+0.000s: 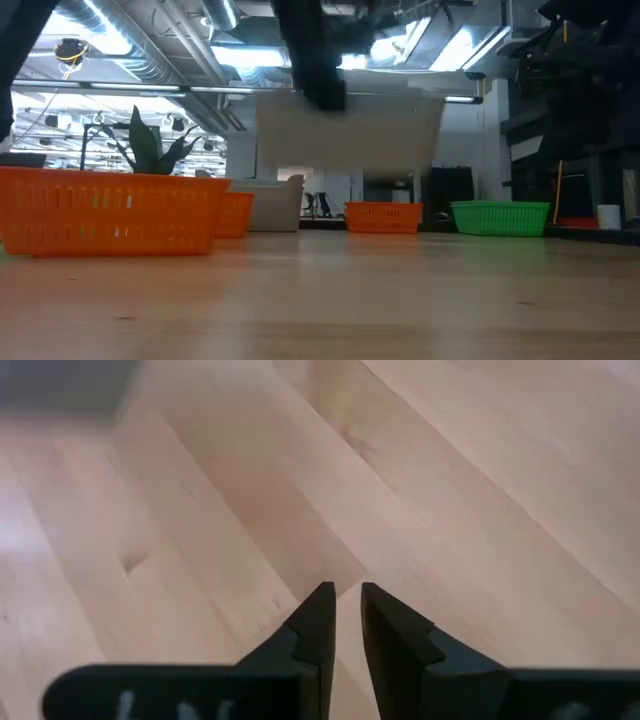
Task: Stack baskets by color
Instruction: Stack the gray bin on the gray bins
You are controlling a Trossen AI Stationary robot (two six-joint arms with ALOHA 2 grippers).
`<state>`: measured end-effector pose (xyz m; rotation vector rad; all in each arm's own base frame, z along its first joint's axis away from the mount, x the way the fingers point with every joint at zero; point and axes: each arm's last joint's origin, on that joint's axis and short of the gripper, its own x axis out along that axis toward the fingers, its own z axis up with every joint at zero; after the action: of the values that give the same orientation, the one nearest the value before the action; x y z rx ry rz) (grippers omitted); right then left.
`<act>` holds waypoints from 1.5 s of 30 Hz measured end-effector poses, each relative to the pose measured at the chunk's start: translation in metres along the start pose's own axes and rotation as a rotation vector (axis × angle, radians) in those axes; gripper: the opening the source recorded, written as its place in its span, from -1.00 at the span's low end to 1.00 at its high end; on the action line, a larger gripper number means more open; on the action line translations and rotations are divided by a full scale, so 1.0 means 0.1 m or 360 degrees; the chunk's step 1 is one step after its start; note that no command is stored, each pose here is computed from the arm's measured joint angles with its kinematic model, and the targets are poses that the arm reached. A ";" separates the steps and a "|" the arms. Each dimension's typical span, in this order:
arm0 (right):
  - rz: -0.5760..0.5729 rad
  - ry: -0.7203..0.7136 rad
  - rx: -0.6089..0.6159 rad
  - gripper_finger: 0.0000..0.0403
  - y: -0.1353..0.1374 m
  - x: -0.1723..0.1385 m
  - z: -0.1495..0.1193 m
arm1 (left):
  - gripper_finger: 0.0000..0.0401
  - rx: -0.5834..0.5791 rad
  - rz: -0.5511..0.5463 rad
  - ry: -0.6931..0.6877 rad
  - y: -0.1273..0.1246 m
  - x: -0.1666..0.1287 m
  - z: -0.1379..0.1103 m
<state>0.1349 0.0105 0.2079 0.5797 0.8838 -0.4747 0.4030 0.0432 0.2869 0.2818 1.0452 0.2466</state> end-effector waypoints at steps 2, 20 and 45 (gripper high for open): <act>0.0024 -0.0026 0.0001 -0.74 0.02 0.01 0.02 | -1.00 0.0023 0.0182 0.0025 0.28 -0.33 0.02; 0.0074 -0.0122 -0.0069 -0.74 0.09 0.04 0.08 | -1.00 -0.0454 0.0150 0.0322 2.59 -0.57 -1.29; 0.0062 -0.0129 -0.0074 -0.74 0.08 0.04 0.08 | -1.00 -0.0192 -0.0226 0.0313 2.71 0.34 -1.45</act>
<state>0.1465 0.0111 0.2112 0.5309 0.8031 -0.4386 0.2741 0.3250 0.2839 0.0743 1.2340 0.2109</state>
